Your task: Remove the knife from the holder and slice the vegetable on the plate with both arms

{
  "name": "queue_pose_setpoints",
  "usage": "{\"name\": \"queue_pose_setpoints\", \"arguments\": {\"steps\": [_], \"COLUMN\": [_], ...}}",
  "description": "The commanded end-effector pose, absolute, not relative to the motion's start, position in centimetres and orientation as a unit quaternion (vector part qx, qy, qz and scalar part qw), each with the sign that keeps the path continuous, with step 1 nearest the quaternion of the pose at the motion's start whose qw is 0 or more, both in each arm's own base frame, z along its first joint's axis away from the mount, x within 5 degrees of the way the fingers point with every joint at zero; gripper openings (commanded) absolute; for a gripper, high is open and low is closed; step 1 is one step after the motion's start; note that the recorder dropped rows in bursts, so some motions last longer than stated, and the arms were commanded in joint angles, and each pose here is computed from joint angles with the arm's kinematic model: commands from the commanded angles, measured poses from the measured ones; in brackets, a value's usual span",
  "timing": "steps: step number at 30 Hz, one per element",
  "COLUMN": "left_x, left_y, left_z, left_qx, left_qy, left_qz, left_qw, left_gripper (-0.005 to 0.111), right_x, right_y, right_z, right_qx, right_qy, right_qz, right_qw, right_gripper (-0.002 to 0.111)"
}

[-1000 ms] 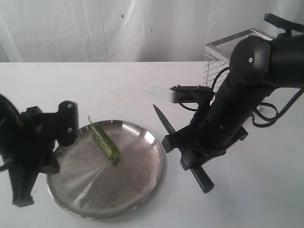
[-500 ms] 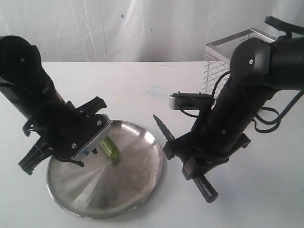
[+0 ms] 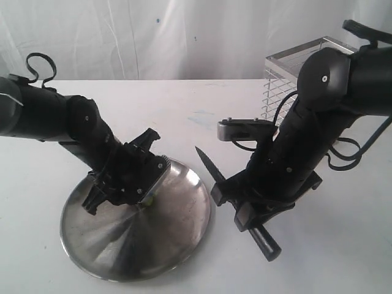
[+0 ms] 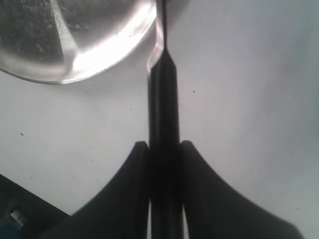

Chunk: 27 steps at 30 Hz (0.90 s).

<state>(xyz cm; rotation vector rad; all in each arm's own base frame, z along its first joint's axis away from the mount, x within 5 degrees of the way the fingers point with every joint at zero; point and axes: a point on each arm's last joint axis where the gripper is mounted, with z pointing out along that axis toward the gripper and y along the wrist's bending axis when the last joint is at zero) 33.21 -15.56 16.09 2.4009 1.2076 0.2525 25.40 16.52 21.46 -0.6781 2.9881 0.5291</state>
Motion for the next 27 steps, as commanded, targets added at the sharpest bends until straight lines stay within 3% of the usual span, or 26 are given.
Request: {"name": "queue_pose_setpoints", "arguments": {"steps": [1,2,3,4,5,7,8,11,13,16,22,27], "left_x": [34.3,34.4,34.5,34.5,34.6,34.7,34.7,35.7,35.6,34.5,34.6,34.3], "left_y": [-16.3,-16.4,-16.6,-16.7,-16.8,-16.8,-16.8,-17.0,-16.3,-15.6,-17.0,-17.1], "left_z": [16.1,16.1,16.2,16.2,16.4,16.4,16.5,18.7,19.8,19.6,19.9,19.8], "left_qx": [0.873,0.873,0.871,0.867,0.858,0.842,0.834,0.72,0.667,0.664,0.588,0.571], "left_qy": [0.439,0.442,0.453,0.462,0.48,0.507,0.519,0.662,0.727,0.742,0.792,0.805], "left_qz": [0.055,0.045,0.021,0.011,0.0,-0.001,-0.003,-0.012,-0.01,-0.025,-0.093,-0.109], "left_qw": [0.207,0.202,0.19,0.185,0.182,0.186,0.187,0.207,0.163,0.088,0.133,0.12], "left_gripper": [0.057,0.053,0.038,0.03,0.012,0.0,0.0,0.0,0.0,0.0,0.0,0.0], "right_x": [25.1,25.1,25.0,24.9,24.8,24.7,24.7,24.8,25.0,25.2,25.2,25.3], "right_y": [16.8,16.9,17.2,17.3,17.6,17.7,17.7,17.7,17.7,17.8,17.6,17.7], "right_z": [21.8,21.9,22.0,22.1,22.2,22.3,22.3,22.3,22.3,22.3,22.2,22.2], "right_qx": [-0.227,-0.228,-0.231,-0.234,-0.237,-0.238,-0.238,-0.235,-0.231,-0.228,-0.211,-0.202], "right_qy": [0.955,0.952,0.948,0.946,0.941,0.939,0.939,0.939,0.94,0.941,0.947,0.949], "right_qz": [0.191,0.201,0.218,0.226,0.242,0.25,0.25,0.249,0.249,0.247,0.24,0.241], "right_qw": [0.021,0.021,0.018,0.016,0.013,0.014,0.014,0.018,0.027,0.037,0.033,0.035], "right_gripper": [0.0,0.0,0.0,0.0,0.0,0.0,0.0,0.0,0.0,0.0,0.0,0.0]}}
